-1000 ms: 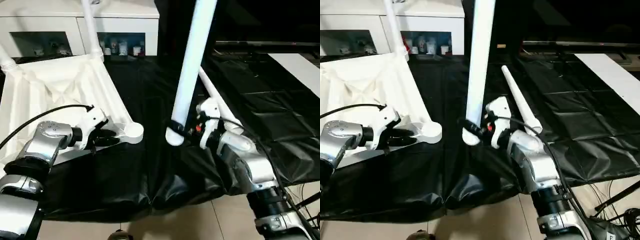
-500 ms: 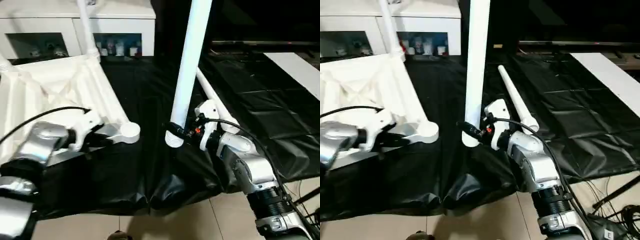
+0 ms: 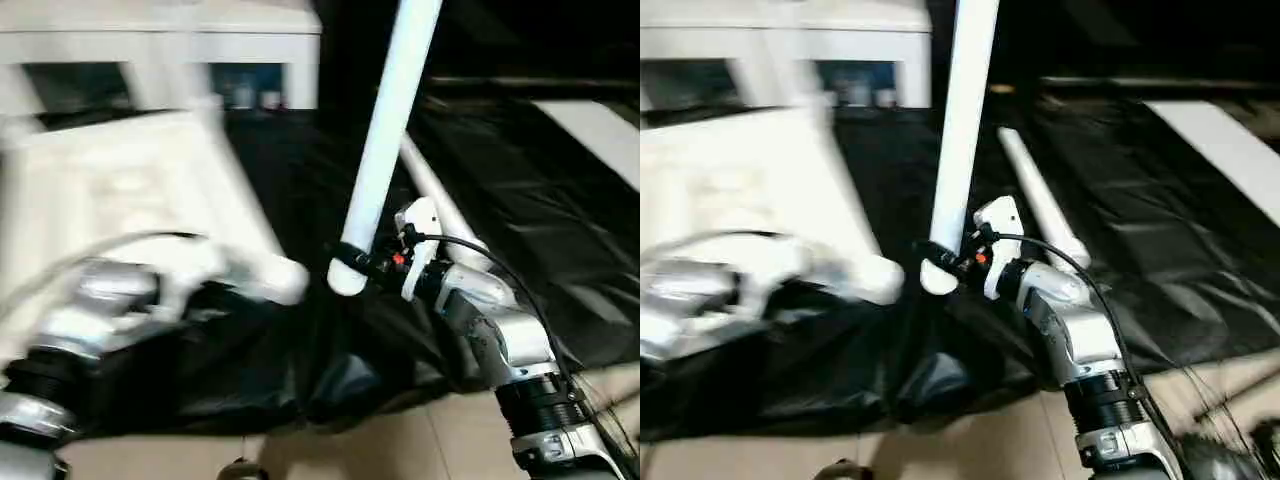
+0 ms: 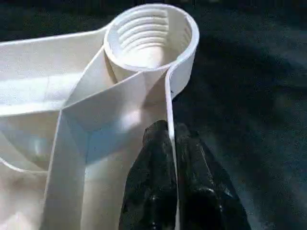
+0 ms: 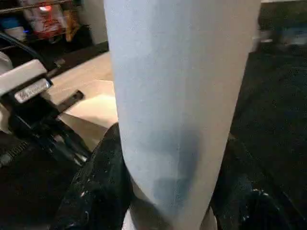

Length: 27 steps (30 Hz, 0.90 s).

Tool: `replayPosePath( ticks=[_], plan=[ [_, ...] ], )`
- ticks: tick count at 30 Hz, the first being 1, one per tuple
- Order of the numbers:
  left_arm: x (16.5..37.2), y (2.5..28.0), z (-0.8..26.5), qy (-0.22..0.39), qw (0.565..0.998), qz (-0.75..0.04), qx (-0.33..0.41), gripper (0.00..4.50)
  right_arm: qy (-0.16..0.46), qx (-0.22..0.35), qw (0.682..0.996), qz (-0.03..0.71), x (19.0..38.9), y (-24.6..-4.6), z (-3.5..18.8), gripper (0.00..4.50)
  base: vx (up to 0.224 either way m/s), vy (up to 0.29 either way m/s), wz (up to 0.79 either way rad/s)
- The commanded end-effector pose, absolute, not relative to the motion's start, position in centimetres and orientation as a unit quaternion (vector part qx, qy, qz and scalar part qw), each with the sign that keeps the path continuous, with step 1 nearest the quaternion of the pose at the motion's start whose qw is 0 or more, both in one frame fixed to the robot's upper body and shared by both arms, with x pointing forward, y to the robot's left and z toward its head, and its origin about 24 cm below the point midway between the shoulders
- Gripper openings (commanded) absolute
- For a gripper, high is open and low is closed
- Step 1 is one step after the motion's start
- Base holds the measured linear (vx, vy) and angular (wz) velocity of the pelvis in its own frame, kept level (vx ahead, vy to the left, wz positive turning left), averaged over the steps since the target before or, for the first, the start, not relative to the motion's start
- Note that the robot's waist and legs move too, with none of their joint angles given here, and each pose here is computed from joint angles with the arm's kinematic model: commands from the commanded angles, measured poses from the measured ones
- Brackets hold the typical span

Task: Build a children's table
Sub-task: Insert table leg to table base

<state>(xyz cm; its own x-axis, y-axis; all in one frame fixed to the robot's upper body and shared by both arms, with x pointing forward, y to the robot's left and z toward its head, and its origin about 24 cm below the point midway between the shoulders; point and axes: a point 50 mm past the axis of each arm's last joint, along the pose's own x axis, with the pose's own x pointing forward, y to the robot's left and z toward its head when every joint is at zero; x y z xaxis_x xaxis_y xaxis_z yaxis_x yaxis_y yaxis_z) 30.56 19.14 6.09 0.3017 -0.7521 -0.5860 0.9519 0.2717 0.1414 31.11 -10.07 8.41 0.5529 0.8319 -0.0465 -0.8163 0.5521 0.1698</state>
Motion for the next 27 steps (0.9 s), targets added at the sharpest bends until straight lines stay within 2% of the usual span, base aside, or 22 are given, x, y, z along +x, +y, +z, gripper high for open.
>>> replayPosePath(
  ticks=[1,4,7,9,13,21,23,27],
  plan=[
    [29.8,15.7,5.9,0.168,0.740,-0.611,0.227,0.00,0.046,0.070,0.870,0.486,30.9,-10.1,9.4,1.88,0.000,0.000,0.00],
    [29.5,14.7,5.5,0.167,0.735,-0.614,0.235,0.00,0.047,0.071,0.864,0.497,30.5,-9.9,9.4,1.88,0.000,0.000,0.00],
    [29.9,15.2,5.2,0.172,0.741,-0.595,0.259,0.00,0.046,0.071,0.864,0.496,30.5,-9.9,9.4,1.88,0.000,0.000,0.00],
    [30.5,16.8,5.1,0.181,0.755,-0.560,0.289,0.00,0.042,0.076,0.867,0.491,30.6,-9.9,9.6,1.88,0.000,0.000,0.00],
    [30.8,18.4,5.3,0.192,0.770,-0.528,0.302,0.00,0.044,0.078,0.866,0.491,30.6,-9.9,9.6,1.88,0.000,0.000,0.00],
    [30.9,19.3,5.6,0.183,0.790,-0.507,0.293,0.00,0.046,0.081,0.867,0.489,30.4,-9.9,9.4,1.88,0.000,0.000,0.00],
    [31.0,19.2,6.0,0.189,0.796,-0.517,0.252,0.45,0.046,0.081,0.867,0.489,30.5,-9.8,9.4,1.88,0.000,0.000,0.00],
    [31.4,19.2,6.6,0.169,0.802,-0.513,0.255,0.71,0.047,0.081,0.867,0.489,30.6,-9.7,9.4,1.88,0.000,0.000,0.00]
  ],
)
